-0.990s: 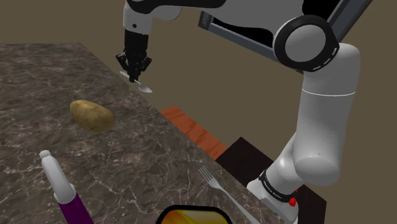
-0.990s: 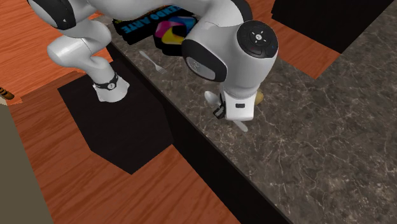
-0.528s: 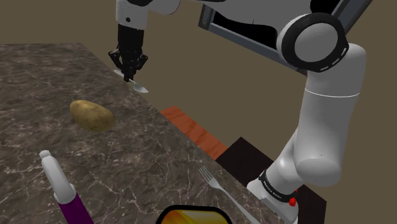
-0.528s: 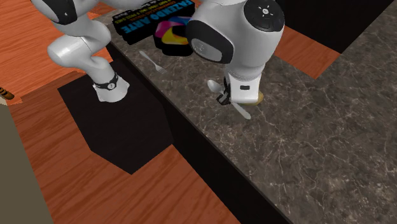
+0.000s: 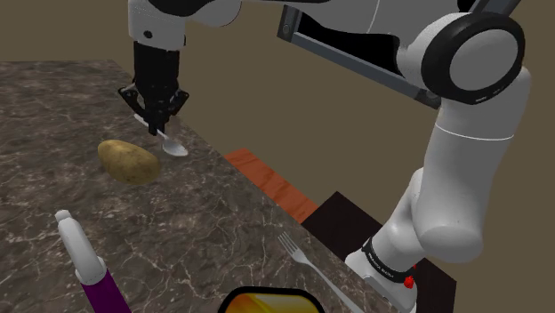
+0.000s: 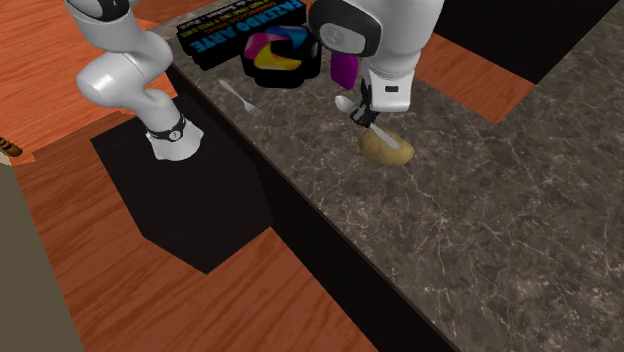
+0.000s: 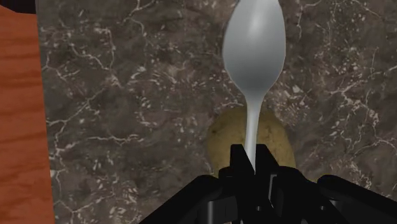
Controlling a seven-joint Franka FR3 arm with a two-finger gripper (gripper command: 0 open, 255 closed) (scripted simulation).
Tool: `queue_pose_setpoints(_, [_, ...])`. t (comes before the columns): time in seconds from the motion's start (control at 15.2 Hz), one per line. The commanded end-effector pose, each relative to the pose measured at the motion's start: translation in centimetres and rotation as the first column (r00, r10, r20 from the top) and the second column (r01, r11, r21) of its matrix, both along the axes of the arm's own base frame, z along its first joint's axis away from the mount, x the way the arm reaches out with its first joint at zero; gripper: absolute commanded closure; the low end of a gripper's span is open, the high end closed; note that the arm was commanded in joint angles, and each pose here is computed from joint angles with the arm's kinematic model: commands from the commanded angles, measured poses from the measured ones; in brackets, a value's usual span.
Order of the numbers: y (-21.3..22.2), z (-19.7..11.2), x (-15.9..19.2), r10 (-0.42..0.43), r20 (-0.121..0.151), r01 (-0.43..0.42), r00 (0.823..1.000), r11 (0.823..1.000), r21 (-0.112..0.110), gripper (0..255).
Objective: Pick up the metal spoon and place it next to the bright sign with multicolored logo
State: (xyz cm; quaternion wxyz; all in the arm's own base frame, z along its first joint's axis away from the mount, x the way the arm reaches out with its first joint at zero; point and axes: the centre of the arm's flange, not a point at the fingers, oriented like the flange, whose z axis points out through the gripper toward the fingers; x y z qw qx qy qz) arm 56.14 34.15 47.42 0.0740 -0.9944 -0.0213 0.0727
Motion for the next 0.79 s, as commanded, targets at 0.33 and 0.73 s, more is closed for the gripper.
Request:
queue_pose_setpoints(0.33, [7.6,-0.1,-5.4,-0.001,0.0,0.001,1.0,1.0,0.0,255])
queue_pose_setpoints(0.73, [14.1,-0.1,-9.9,-0.001,0.0,0.001,1.0,1.0,0.0,255])
